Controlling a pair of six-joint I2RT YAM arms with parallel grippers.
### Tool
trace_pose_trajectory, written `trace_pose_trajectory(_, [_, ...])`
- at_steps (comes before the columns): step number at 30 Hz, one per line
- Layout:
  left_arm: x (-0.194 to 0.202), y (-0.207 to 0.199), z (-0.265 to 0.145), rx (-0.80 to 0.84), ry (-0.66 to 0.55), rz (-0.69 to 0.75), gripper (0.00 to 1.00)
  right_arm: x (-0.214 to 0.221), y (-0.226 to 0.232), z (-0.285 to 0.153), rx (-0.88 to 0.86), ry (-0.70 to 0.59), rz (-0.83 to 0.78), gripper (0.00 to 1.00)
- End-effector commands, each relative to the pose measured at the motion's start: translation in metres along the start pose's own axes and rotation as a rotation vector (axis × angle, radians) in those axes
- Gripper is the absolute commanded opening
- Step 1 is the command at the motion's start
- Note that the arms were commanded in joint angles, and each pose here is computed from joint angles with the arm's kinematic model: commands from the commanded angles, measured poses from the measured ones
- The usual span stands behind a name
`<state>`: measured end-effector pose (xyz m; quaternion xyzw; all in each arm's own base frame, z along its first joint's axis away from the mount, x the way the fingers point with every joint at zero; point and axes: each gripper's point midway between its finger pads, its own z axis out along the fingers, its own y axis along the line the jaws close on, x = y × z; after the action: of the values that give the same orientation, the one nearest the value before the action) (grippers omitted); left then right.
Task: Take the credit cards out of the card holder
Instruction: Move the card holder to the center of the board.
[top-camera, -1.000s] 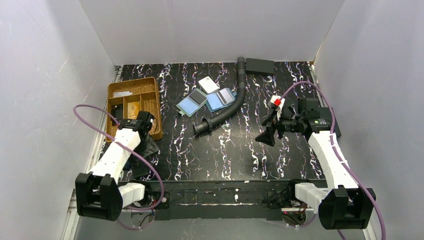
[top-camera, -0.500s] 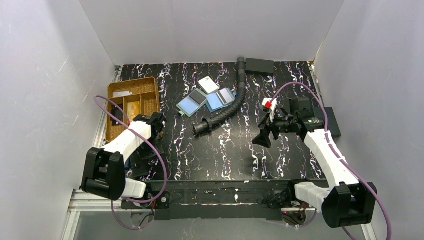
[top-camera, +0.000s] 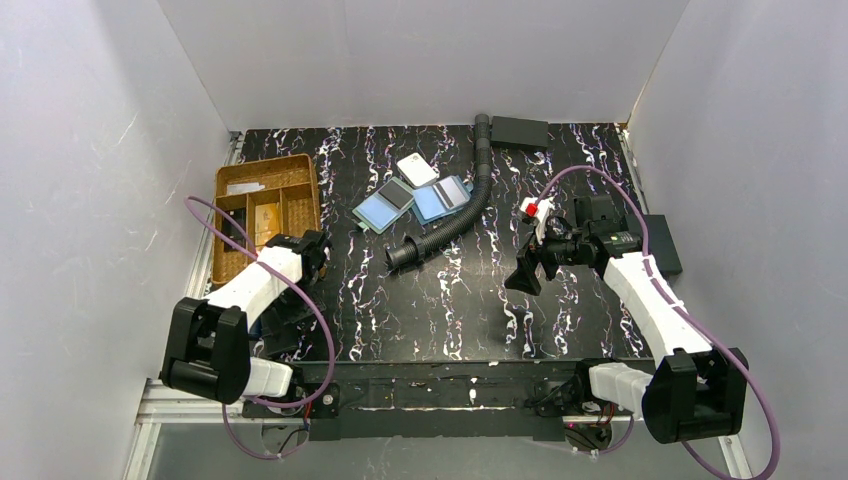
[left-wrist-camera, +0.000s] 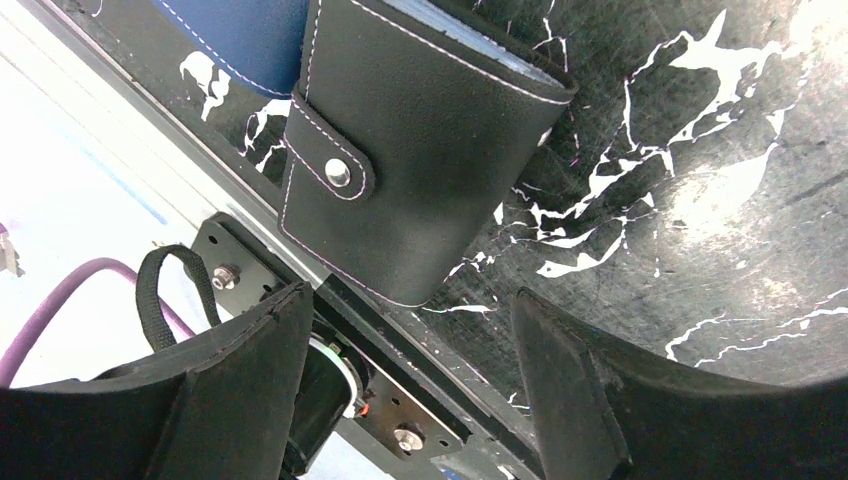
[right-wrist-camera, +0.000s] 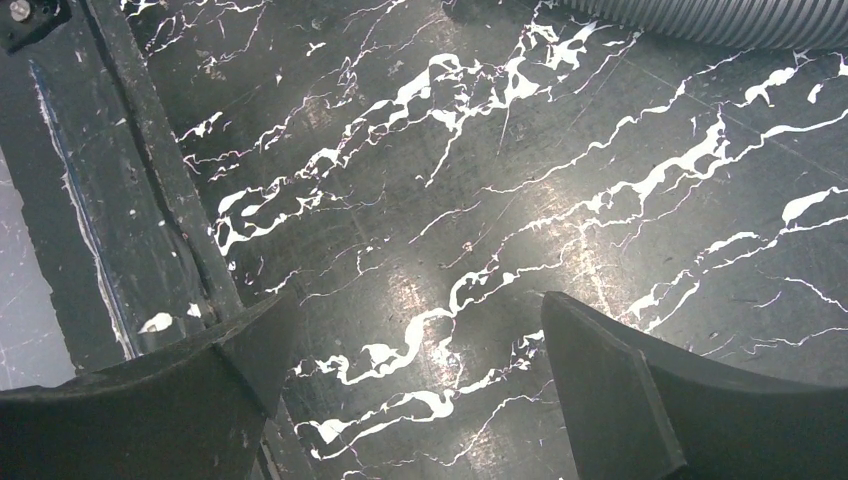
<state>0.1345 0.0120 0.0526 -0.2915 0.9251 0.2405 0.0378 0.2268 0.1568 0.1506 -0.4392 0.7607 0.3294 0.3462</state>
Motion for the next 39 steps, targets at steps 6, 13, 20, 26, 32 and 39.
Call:
trace_pose_trajectory(6, [-0.005, 0.007, -0.001, -0.039, -0.033, -0.017, 0.70, -0.001, 0.002, 0.001, -0.012, -0.012, -0.018, 1.00])
trace_pose_trajectory(13, [-0.006, 0.010, -0.001, -0.065, -0.031, -0.028, 0.70, -0.006, 0.005, -0.001, -0.013, -0.027, -0.032, 1.00])
trace_pose_trajectory(20, [-0.005, 0.008, 0.005, -0.110, -0.006, -0.011, 0.67, -0.007, 0.008, -0.002, -0.022, -0.034, -0.036, 1.00])
trace_pose_trajectory(26, [-0.006, 0.001, 0.016, -0.128, 0.001, 0.019, 0.67, -0.007, 0.008, -0.002, -0.028, -0.032, -0.035, 1.00])
trace_pose_trajectory(32, [-0.007, -0.003, 0.028, -0.163, -0.011, 0.004, 0.32, -0.004, 0.006, -0.001, -0.017, -0.020, -0.034, 1.00])
trace_pose_trajectory(39, [-0.004, -0.021, 0.001, 0.087, -0.050, -0.013, 0.00, -0.002, 0.001, -0.001, 0.005, -0.008, -0.042, 1.00])
